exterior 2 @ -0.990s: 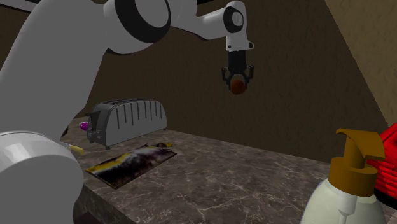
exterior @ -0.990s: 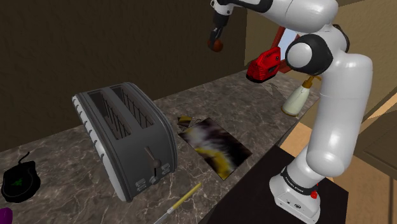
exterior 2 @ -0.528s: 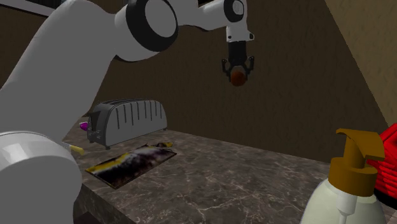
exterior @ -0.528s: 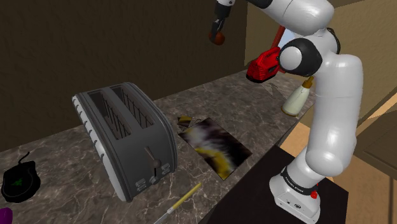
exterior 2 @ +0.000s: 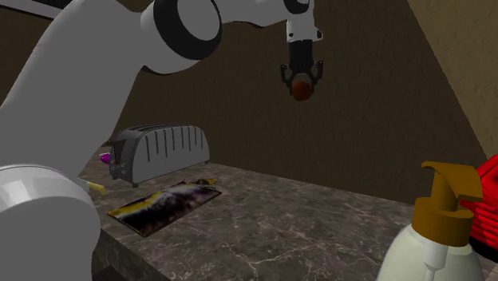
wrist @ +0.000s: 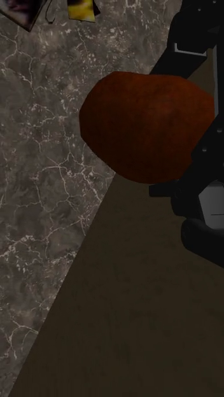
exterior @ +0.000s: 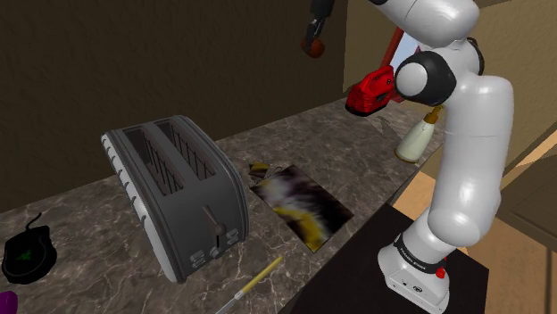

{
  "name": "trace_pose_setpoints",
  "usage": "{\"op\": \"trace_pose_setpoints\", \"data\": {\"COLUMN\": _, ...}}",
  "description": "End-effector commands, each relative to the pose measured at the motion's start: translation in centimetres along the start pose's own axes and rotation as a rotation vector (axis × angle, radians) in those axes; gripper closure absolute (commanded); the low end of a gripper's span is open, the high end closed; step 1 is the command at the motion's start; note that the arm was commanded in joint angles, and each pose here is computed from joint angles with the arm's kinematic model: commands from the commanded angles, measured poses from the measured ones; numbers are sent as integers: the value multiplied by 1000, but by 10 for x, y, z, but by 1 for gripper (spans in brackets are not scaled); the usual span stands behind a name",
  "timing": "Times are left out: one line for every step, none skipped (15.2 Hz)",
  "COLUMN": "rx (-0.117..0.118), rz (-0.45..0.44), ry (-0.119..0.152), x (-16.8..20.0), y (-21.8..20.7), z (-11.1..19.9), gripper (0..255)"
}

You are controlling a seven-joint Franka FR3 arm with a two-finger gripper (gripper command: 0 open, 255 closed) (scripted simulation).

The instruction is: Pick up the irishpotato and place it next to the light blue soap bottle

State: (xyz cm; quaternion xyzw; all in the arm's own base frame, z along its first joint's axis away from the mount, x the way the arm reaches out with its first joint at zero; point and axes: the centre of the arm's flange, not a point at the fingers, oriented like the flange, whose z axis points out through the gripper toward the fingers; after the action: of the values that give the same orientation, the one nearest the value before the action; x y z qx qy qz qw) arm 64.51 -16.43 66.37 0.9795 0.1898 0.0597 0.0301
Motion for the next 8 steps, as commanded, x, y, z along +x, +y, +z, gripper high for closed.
{"op": "trace_pose_setpoints", "data": {"rx": -1, "rz": 1, "ry": 5, "x": -25, "y": 4, "z": -1, "gripper": 255}}
{"op": "trace_pose_setpoints", "data": {"rx": -1, "rz": 1, "ry": 5, "x": -38, "y": 7, "z": -2, "gripper": 255}}
{"op": "trace_pose_setpoints", "data": {"rx": -1, "rz": 1, "ry": 5, "x": -51, "y": 10, "z": -3, "gripper": 255}}
{"op": "trace_pose_setpoints", "data": {"rx": -1, "rz": 1, "ry": 5, "x": -64, "y": 12, "z": -5, "gripper": 255}}
{"op": "trace_pose_setpoints", "data": {"rx": -1, "rz": 1, "ry": 5, "x": -77, "y": 15, "z": -6, "gripper": 255}}
{"op": "trace_pose_setpoints", "data": {"rx": -1, "rz": 1, "ry": 5, "x": -90, "y": 18, "z": -7, "gripper": 255}}
{"op": "trace_pose_setpoints", "data": {"rx": -1, "rz": 1, "ry": 5, "x": -103, "y": 21, "z": -8, "gripper": 255}}
{"op": "trace_pose_setpoints", "data": {"rx": -1, "rz": 1, "ry": 5, "x": -116, "y": 23, "z": -9, "gripper": 255}}
